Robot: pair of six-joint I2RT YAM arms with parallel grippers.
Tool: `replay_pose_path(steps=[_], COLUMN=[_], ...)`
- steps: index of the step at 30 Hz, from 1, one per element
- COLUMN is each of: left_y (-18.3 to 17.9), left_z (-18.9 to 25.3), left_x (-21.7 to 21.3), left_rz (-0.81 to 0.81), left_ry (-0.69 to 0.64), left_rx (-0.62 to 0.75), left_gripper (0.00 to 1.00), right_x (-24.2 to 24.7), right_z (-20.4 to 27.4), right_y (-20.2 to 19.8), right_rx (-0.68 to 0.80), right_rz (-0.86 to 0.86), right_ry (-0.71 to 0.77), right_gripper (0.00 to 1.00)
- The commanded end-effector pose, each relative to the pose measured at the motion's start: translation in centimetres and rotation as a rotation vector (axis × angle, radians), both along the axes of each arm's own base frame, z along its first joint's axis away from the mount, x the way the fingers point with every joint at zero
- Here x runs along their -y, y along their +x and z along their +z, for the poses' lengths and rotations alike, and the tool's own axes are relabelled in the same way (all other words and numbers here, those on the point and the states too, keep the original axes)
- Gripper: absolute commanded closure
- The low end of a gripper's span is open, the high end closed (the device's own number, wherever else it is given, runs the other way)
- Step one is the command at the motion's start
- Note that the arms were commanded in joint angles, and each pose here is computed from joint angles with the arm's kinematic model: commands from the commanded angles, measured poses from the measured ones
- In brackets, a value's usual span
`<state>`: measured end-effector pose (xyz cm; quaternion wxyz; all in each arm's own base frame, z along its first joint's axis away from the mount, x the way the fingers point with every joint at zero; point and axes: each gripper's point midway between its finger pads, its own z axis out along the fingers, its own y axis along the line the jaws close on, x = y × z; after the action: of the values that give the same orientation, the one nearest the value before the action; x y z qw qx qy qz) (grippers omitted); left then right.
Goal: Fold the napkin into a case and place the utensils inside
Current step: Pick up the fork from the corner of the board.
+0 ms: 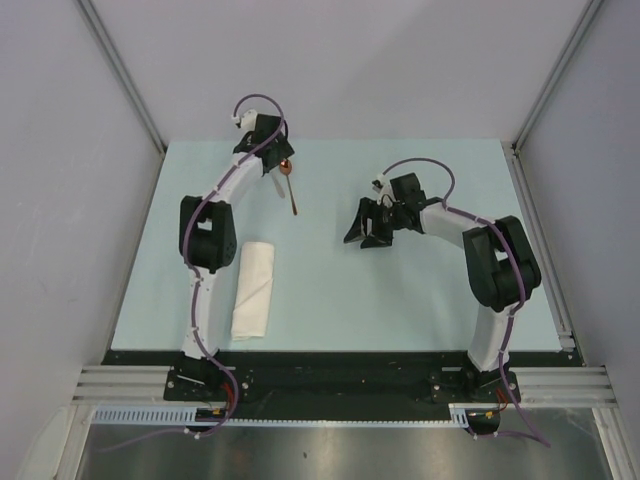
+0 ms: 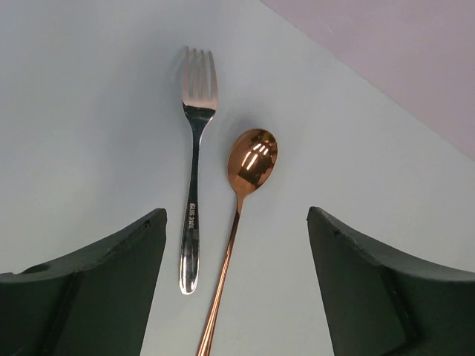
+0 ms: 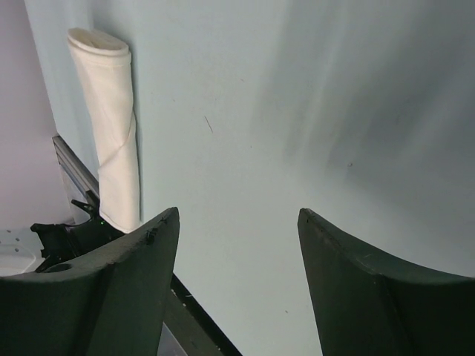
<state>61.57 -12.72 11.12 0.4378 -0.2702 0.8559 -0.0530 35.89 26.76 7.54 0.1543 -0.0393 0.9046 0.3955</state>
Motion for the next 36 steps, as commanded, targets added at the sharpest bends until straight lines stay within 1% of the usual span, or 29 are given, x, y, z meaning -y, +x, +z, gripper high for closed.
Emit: replay_pose_path(steps=[1, 4, 5, 6, 8, 11, 14, 16, 17, 19, 20, 21, 22, 23, 24, 25, 26, 27, 28, 29, 30, 32, 33, 34, 35, 36], left_y=[2.0, 2.8, 3.1, 3.3, 3.6, 3.7, 3.7, 3.6, 3.5, 3.2, 3.1, 2.8, 2.7, 2.6, 2.1, 2.1, 1.7, 1.9, 1.8, 1.4, 1.3, 1.4, 1.3, 1.2, 0.8, 0.7], left_z=[0.5, -0.7, -2.3, -2.0, -3.9, -4.4, -5.5, -6.5, -6.8, -8.1, -8.3, -8.9, -9.3, -8.3, -9.1, -8.7, -8.5, -7.9, -8.1, -8.5, -8.8, -9.5, -9.8, -10.1, -10.5, -10.9], left_x=[-2.5, -3.1, -3.6, -3.6, -3.1, -1.9, -1.9, -1.9, -1.9, -1.9, -1.7, -1.6, -1.5, -1.6, -2.2, -2.3, -2.8, -3.0, -3.6, -3.8, -3.8, -3.3, -3.2, -3.2, -3.3, -3.6], left_rz=[0.146, 0.174, 0.195, 0.203, 0.208, 0.207, 0.241, 0.271, 0.275, 0.298, 0.299, 0.306, 0.305, 0.307, 0.324, 0.309, 0.318, 0.324, 0.335, 0.348, 0.349, 0.337, 0.339, 0.343, 0.349, 0.36], left_ry=[-0.098, -0.125, -0.146, -0.165, -0.226, -0.339, -0.39, -0.433, -0.452, -0.476, -0.482, -0.488, -0.491, -0.488, -0.463, -0.447, -0.434, -0.423, -0.404, -0.392, -0.392, -0.413, -0.419, -0.425, -0.417, -0.409], left_rx=[0.059, 0.062, 0.043, 0.036, -0.003, -0.023, -0.035, -0.058, -0.072, -0.102, -0.108, -0.125, -0.131, -0.114, -0.113, -0.098, -0.103, -0.099, -0.11, -0.138, -0.146, -0.141, -0.151, -0.161, -0.182, -0.192], left_gripper=[0.18, 0.19, 0.22, 0.23, 0.25, 0.27, 0.28, 0.3, 0.32, 0.34, 0.37, 0.37, 0.38, 0.38, 0.37, 0.37, 0.37, 0.37, 0.39, 0.4, 0.41, 0.48, 0.51, 0.52, 0.53, 0.53], right_x=[0.5, 0.8, 0.8, 1.1, 1.1, 1.0, 0.7, 0.6, 0.5, 0.3, 0.0, -0.4, -0.6, -1.6, -2.2, -2.6, -4.0, -4.4, -4.7, -5.3, -6.0, -7.0, -7.8, -8.3, -8.7, -9.5], right_z=[1.7, 1.9, 2.3, 2.2, 2.6, 2.7, 2.5, 2.4, 2.4, 2.0, 2.4, 2.5, 1.5, 2.1, 1.7, 0.1, 1.3, 1.2, 0.5, 0.8, 2.1, 1.5, 2.7, 2.8, 1.7, 2.8], right_y=[0.2, 0.0, -0.2, -0.3, -0.3, 0.0, -0.1, 0.0, 0.1, 0.1, 0.7, 1.2, 1.6, 2.6, 3.0, 3.4, 4.8, 5.3, 6.2, 6.8, 8.0, 8.9, 10.0, 10.4, 10.9, 11.6], right_rx=[0.069, 0.066, 0.072, 0.069, 0.078, 0.089, 0.064, 0.072, 0.064, 0.047, 0.078, 0.088, 0.08, 0.107, 0.076, 0.037, 0.074, 0.078, 0.074, 0.086, 0.128, 0.116, 0.148, 0.14, 0.123, 0.14], right_rz=[0.002, -0.003, 0.0, -0.004, -0.01, -0.017, -0.016, -0.019, -0.028, -0.028, -0.025, -0.032, -0.041, -0.031, -0.036, -0.03, -0.018, -0.024, -0.038, -0.038, -0.04, -0.049, -0.045, -0.044, -0.042, -0.035], right_ry=[0.047, 0.07, 0.082, 0.085, 0.1, 0.111, 0.136, 0.15, 0.156, 0.162, 0.176, 0.181, 0.172, 0.184, 0.183, 0.175, 0.19, 0.181, 0.164, 0.168, 0.183, 0.194, 0.222, 0.235, 0.226, 0.23], right_gripper=[0.3, 0.3, 0.3, 0.3, 0.3, 0.3, 0.31, 0.31, 0.31, 0.31, 0.31, 0.31, 0.31, 0.31, 0.31, 0.32, 0.32, 0.32, 0.32, 0.32, 0.32, 0.32, 0.32, 0.32, 0.32, 0.32])
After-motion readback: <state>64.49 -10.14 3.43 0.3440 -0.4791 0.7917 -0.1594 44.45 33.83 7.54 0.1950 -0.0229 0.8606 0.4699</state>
